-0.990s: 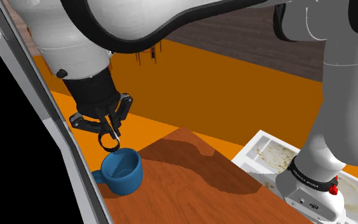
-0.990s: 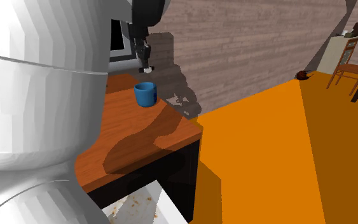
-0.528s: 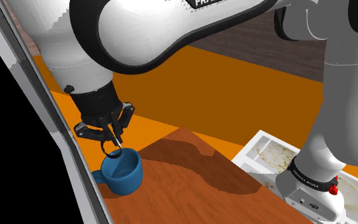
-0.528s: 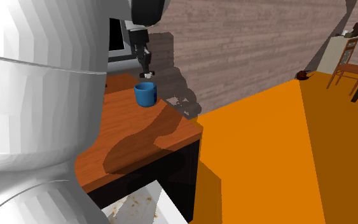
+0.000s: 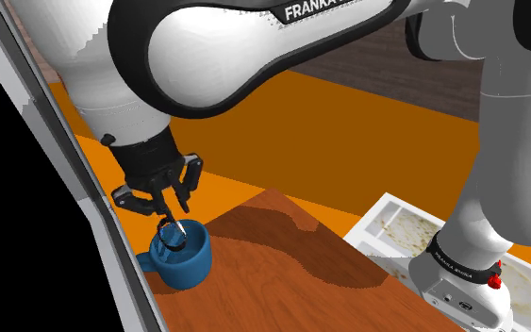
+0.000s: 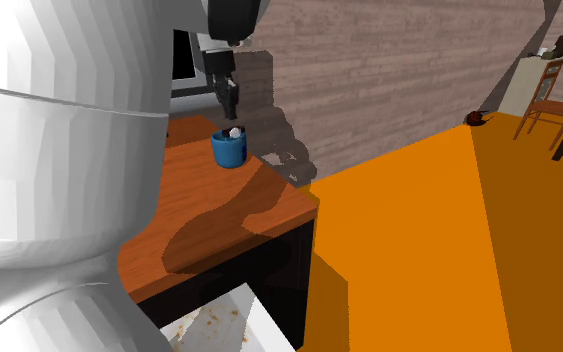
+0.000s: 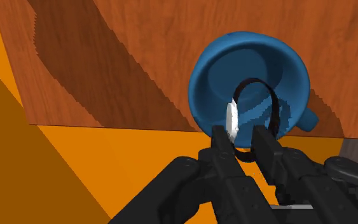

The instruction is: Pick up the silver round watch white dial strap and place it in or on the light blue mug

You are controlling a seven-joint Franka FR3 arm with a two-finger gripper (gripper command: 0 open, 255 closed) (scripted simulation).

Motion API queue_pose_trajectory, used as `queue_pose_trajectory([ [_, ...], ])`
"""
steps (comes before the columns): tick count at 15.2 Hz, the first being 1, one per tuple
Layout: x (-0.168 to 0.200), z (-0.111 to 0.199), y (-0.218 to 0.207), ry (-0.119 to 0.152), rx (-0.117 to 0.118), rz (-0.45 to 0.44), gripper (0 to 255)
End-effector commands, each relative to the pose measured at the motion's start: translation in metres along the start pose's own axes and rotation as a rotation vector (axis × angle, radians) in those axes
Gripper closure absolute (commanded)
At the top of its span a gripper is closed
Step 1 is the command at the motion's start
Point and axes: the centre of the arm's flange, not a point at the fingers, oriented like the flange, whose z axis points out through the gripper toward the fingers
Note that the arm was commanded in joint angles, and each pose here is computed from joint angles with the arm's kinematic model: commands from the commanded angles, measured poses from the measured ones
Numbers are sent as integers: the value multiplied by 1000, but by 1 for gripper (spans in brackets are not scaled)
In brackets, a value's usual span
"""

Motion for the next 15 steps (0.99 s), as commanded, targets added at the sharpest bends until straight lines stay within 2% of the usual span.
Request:
queue_pose_trajectory([
  [1,-3,23,-14,-34,13,-20,0],
  [4,-3,22,-15,-33,13,-20,0],
  [8,-2,-27,-14,-33,13,-20,0],
  [15,-2,-28,-14,-33,13,-20,0],
])
